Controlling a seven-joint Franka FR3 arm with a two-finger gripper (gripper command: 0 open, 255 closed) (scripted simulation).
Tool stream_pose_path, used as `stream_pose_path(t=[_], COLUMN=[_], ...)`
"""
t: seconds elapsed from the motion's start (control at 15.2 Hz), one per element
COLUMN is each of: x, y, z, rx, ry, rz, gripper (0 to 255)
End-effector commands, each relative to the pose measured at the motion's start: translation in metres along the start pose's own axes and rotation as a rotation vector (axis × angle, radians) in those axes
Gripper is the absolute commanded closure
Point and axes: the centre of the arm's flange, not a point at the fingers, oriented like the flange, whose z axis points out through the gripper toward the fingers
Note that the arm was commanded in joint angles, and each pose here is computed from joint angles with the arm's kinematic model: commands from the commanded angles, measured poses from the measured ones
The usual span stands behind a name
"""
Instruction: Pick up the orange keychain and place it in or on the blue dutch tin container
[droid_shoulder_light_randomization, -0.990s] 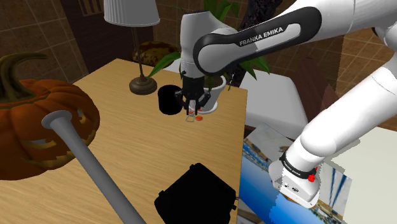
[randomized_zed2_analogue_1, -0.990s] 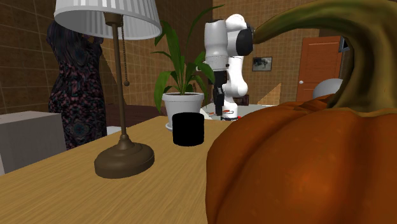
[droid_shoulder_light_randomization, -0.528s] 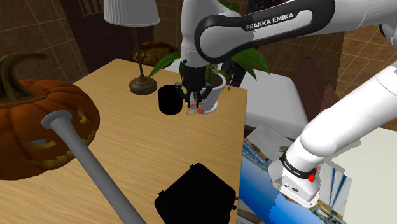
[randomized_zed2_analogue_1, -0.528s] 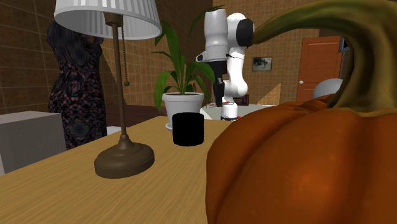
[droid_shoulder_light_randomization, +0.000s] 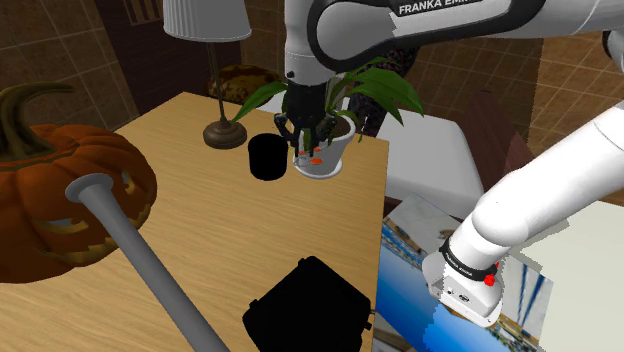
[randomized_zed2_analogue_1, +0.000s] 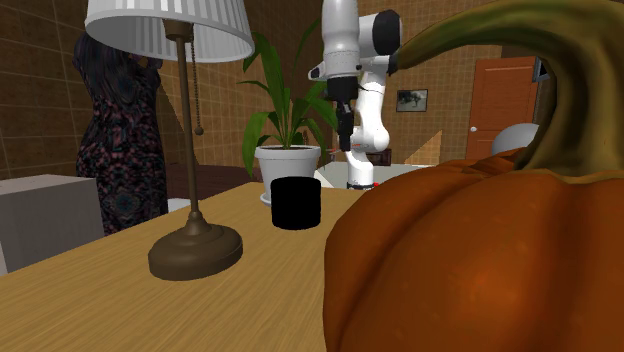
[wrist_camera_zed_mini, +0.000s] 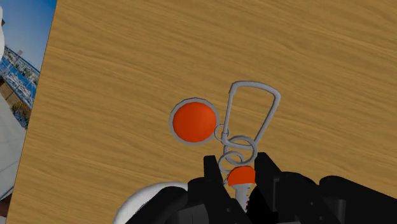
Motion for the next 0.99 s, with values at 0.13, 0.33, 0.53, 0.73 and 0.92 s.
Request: stream_pose_path(t=[0.13, 0.33, 0.53, 0.73, 0.92], x=[0.020, 0.050, 0.079, 0.109, 0.128], y=[-0.015, -0.041, -0.066, -0.092, -0.108], z=[-0.014, -0.019, -0.024, -0.030, -0.028], rx=[0.000, 0.000, 0.000, 0.000, 0.000], ry=[0.000, 0.000, 0.000, 0.000, 0.000], rz=[0.000, 0.000, 0.000, 0.000, 0.000], gripper=[255, 255, 255, 255, 255])
